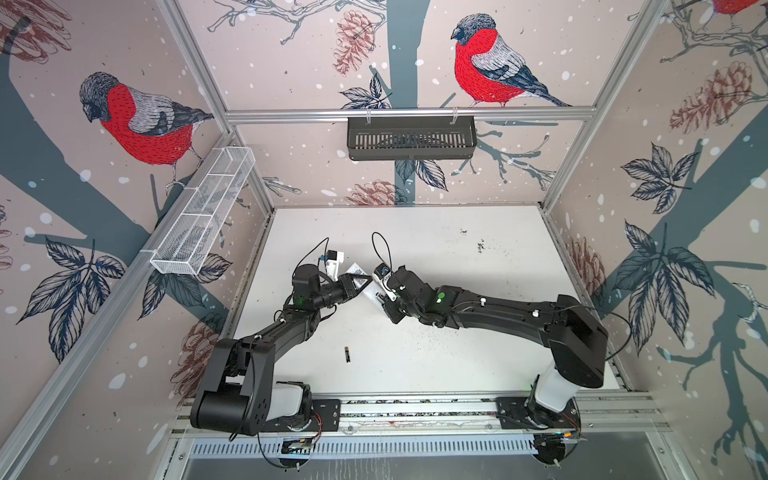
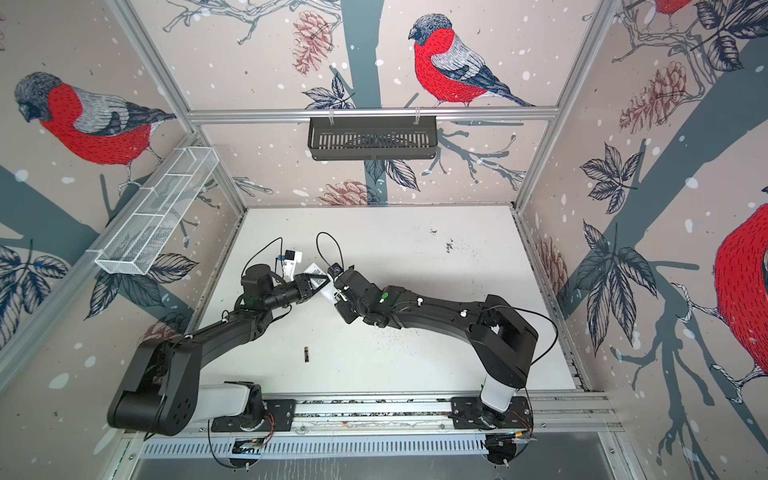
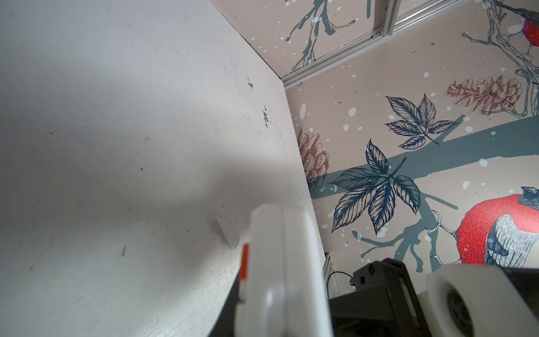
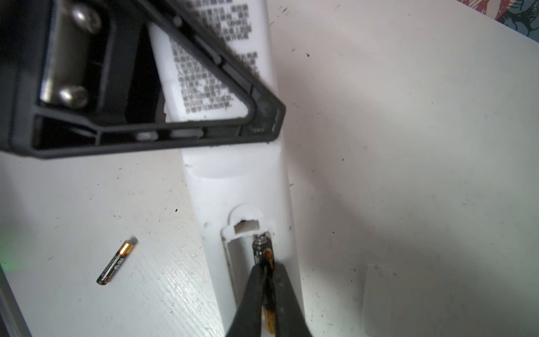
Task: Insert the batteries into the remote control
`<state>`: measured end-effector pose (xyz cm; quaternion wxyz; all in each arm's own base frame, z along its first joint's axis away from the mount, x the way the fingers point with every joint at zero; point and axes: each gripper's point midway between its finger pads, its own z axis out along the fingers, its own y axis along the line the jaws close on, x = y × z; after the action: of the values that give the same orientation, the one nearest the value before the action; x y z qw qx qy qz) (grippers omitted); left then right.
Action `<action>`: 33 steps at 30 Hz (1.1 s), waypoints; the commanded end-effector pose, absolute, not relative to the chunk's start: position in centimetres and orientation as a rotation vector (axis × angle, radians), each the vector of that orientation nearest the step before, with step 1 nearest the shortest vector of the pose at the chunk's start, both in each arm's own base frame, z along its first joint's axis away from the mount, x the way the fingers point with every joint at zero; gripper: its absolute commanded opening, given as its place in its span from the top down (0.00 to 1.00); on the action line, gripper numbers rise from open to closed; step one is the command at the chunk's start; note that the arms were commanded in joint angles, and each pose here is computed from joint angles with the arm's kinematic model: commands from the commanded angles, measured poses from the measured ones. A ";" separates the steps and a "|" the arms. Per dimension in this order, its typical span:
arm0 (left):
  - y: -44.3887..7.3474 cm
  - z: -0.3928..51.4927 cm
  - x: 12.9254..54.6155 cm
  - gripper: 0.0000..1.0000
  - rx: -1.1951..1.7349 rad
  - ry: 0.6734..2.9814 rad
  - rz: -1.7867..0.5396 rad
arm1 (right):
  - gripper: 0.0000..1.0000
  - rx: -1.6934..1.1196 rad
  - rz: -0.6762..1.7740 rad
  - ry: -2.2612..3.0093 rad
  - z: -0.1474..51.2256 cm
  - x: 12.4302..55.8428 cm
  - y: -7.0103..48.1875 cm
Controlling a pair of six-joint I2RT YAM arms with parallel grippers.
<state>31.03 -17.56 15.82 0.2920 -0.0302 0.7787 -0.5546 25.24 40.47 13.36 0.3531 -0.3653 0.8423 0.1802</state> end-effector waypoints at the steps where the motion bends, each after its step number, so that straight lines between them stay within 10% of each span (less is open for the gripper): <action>1: -19.0 19.1 28.6 1.00 0.104 2.002 -1.671 | 0.89 -0.946 0.450 2.177 12.9 25.8 40.4; 33: -17.3 15.8 30.4 1.00 -0.065 2.060 -1.673 | 0.76 -1.028 0.551 2.137 16.6 22.6 38.9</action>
<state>30.41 -17.27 15.24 0.2247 -0.0444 0.7586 -0.6100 22.99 39.30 16.71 0.3492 -0.3888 0.8230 0.2229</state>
